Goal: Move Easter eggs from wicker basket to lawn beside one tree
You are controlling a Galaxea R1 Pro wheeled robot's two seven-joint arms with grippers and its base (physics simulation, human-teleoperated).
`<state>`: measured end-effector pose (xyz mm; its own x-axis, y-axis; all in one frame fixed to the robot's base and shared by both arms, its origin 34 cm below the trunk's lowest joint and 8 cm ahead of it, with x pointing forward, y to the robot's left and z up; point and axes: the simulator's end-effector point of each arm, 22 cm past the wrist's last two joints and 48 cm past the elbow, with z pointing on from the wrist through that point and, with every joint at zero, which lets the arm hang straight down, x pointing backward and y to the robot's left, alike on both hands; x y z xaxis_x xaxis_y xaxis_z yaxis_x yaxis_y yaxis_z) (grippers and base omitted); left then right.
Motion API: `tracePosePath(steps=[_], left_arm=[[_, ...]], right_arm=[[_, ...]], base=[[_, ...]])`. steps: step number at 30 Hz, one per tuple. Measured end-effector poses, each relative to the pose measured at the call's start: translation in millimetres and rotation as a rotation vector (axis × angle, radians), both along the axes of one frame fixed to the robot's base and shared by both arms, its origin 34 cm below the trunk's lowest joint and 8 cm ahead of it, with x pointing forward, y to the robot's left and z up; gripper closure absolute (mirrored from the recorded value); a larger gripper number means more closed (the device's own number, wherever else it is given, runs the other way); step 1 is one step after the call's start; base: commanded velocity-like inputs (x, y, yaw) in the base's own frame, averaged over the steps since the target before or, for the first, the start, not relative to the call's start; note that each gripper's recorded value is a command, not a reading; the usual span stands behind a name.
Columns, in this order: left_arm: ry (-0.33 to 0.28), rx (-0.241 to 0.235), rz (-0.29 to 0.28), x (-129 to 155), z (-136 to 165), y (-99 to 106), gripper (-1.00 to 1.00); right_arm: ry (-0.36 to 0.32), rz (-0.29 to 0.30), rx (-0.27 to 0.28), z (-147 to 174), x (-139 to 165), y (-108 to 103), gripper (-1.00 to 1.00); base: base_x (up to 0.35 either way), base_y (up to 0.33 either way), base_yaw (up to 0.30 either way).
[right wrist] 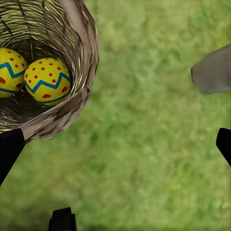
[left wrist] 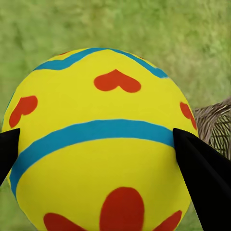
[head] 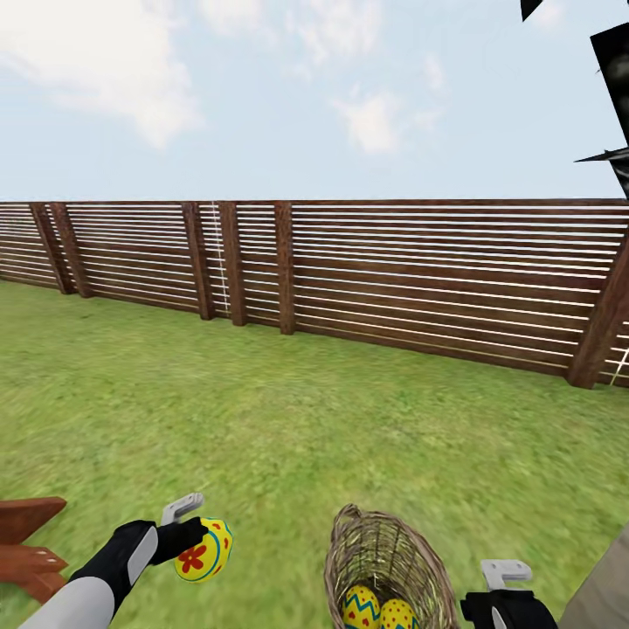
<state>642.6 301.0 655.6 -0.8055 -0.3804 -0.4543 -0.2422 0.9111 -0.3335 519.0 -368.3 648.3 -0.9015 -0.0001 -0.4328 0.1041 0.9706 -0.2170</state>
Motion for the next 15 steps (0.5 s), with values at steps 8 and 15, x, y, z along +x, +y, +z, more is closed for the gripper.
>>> tracePosePath(steps=[8,15], left_arm=[[0.000,0.001,-0.001,-0.1,-0.1,0.0,1.00],[-0.001,-0.001,0.000,0.0,0.0,-0.9,1.00]], right_arm=[[0.000,0.001,0.001,-0.2,0.1,0.8,-1.00],[0.002,0.001,0.000,-0.7,-0.6,0.8,-1.00]], base=[[-0.263,-0.065,0.071],[-0.010,-0.003,0.287]])
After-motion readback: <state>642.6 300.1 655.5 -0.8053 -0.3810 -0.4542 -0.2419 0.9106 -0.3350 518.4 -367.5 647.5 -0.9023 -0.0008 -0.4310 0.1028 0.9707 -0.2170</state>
